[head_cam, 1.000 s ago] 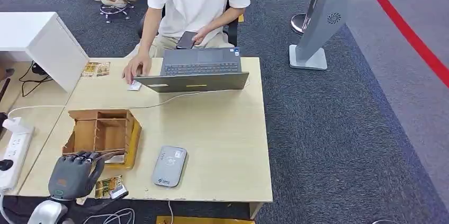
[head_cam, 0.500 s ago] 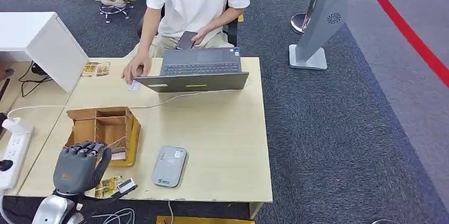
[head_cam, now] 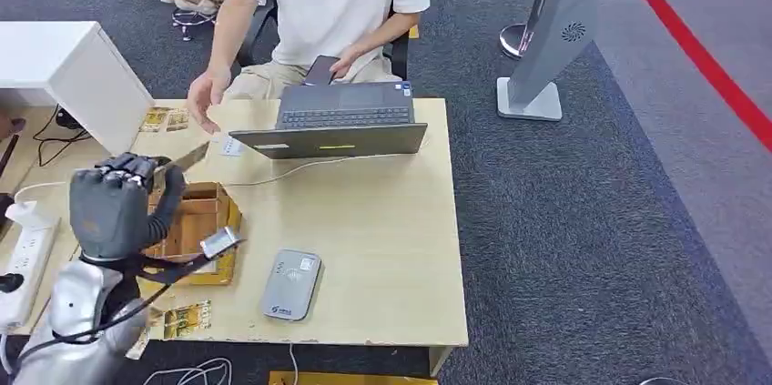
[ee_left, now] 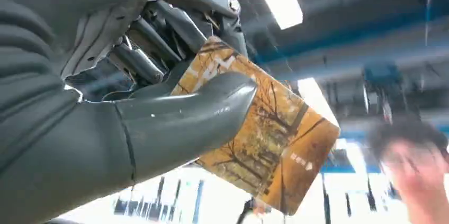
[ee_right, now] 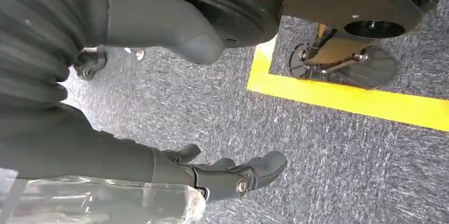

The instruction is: Pass the card to the sensor for recognition and then transmit it.

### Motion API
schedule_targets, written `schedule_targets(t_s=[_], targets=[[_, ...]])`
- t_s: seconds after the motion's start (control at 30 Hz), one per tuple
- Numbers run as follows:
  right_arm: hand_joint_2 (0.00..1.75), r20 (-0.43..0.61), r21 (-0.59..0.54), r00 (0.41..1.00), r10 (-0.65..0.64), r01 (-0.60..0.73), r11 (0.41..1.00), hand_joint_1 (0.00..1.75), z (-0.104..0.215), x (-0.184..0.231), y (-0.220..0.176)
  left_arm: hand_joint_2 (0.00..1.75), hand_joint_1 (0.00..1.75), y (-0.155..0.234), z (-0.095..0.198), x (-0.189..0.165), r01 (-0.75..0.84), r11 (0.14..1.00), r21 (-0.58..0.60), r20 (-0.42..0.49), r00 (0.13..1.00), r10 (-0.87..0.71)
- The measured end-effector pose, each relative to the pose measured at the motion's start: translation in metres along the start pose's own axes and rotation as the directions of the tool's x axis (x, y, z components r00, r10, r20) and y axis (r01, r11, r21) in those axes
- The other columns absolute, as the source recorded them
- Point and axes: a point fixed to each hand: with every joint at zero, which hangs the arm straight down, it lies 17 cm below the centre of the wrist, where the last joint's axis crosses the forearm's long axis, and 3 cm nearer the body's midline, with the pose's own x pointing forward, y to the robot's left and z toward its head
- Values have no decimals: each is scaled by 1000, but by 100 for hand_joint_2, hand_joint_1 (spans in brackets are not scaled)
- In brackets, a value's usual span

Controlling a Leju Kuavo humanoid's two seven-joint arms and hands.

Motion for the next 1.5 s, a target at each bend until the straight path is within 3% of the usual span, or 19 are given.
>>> schedule_targets(t_s=[0.23, 0.43, 0.47, 0.77, 0.93, 1.03, 1.17, 1.27, 1.37, 1.47, 1.5], targets=[[175, -3, 4, 1000, 11, -11, 1000, 0, 0, 3, 2, 175, 175, -18, -69, -97, 184, 983, -20, -35, 982, -184], [175, -22, 2, 1000, 8, -8, 1000, 0, 0, 2, 4, 175, 175, -30, -87, -129, 230, 971, -62, -77, 969, -235], [175, -22, 2, 1000, 8, -8, 1000, 0, 0, 2, 4, 175, 0, -31, -87, -130, 228, 971, -65, -82, 969, -233], [175, -28, -4, 1000, 5, -5, 1000, 0, 1, 2, 5, 175, 0, -46, -73, -124, 153, 984, -90, -122, 979, -164], [175, -31, -4, 999, -18, 18, 1000, 0, 1, 1, 6, 175, 0, -47, -49, -93, 45, 994, -96, -121, 991, -56], [175, -41, -3, 999, -35, 35, 999, 0, 1, -1, 7, 175, 0, -38, -12, -61, -34, 993, -111, -100, 995, 23], [175, -56, -3, 996, -72, 72, 997, 0, 2, -8, 9, 175, 0, 5, 67, -27, -127, 984, -121, -91, 989, 117], [175, -83, -6, 991, -105, 105, 994, 0, 4, -18, 12, 175, 0, 54, 125, -38, -240, 962, -131, -185, 959, 214], [175, -100, -12, 986, -130, 129, 992, 0, 5, -28, 14, 175, 0, 90, 145, -54, -389, 912, -132, -251, 903, 349], [175, -102, -15, 983, -150, 149, 989, 0, 6, -31, 15, 175, 0, 134, 146, -97, -562, 821, -99, -275, 809, 520], [175, -101, -18, 983, -156, 155, 988, 0, 6, -31, 14, 175, 0, 152, 170, -125, -584, 809, -68, -365, 769, 525]])
